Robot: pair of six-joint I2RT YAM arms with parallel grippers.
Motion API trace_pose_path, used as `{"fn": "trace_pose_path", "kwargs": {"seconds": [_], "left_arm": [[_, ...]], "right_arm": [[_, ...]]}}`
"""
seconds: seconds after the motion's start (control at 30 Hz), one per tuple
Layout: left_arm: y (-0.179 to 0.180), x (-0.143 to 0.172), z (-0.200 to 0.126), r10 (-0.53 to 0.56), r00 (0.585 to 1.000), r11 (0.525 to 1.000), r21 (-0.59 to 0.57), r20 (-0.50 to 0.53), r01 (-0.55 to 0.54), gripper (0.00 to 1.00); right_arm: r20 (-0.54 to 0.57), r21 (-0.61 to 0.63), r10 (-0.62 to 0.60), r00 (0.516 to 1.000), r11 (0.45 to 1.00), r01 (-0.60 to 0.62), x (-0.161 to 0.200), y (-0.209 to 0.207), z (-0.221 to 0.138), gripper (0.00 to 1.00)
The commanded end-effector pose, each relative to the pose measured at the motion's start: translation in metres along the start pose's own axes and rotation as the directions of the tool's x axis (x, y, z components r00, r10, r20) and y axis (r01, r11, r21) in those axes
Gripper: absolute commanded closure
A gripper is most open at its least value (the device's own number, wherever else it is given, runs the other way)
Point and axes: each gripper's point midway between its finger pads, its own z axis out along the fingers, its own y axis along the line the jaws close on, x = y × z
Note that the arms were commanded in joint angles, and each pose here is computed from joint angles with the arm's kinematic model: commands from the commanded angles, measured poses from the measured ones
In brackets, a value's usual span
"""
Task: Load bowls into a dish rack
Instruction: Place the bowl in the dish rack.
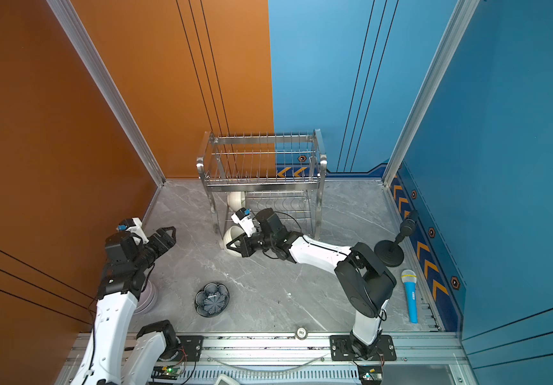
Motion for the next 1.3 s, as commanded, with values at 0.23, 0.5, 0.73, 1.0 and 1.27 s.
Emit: {"fn": "trace_pose_path", "kwargs": {"seconds": [0.23,0.5,0.73,1.0,1.27], "left_arm": [[-0.001,-0.001,-0.001,-0.007,1.0,1.0,0.021,0.015,0.006,0.2],[0.0,-0.001,0.0,-0.009,1.0,1.0,0.02,0.014,0.009,0.2],[0.001,-0.002,0.001,-0.011,1.0,1.0,0.016,0.013,0.011,0.2],[0.002,-0.001,0.002,-0.016,1.0,1.0,0.016,0.007,0.016,0.2],[-0.01,-0.014,-0.004,0.01,0.998,0.997,0.077,0.069,-0.016,0.2]], "right_arm": [[0.295,-0.188,0.057,0.954,0.982,0.0,-0.085,0.009,-0.043,0.98],[0.376,-0.255,0.163,0.912,0.965,-0.067,-0.109,-0.027,-0.051,0.98],[0.389,-0.258,0.192,0.901,0.962,-0.094,-0.118,-0.052,-0.044,0.98],[0.401,-0.269,0.228,0.887,0.955,-0.124,-0.128,-0.082,-0.038,0.98],[0.429,-0.291,0.257,0.866,0.947,-0.137,-0.144,-0.103,-0.047,0.98]]}}
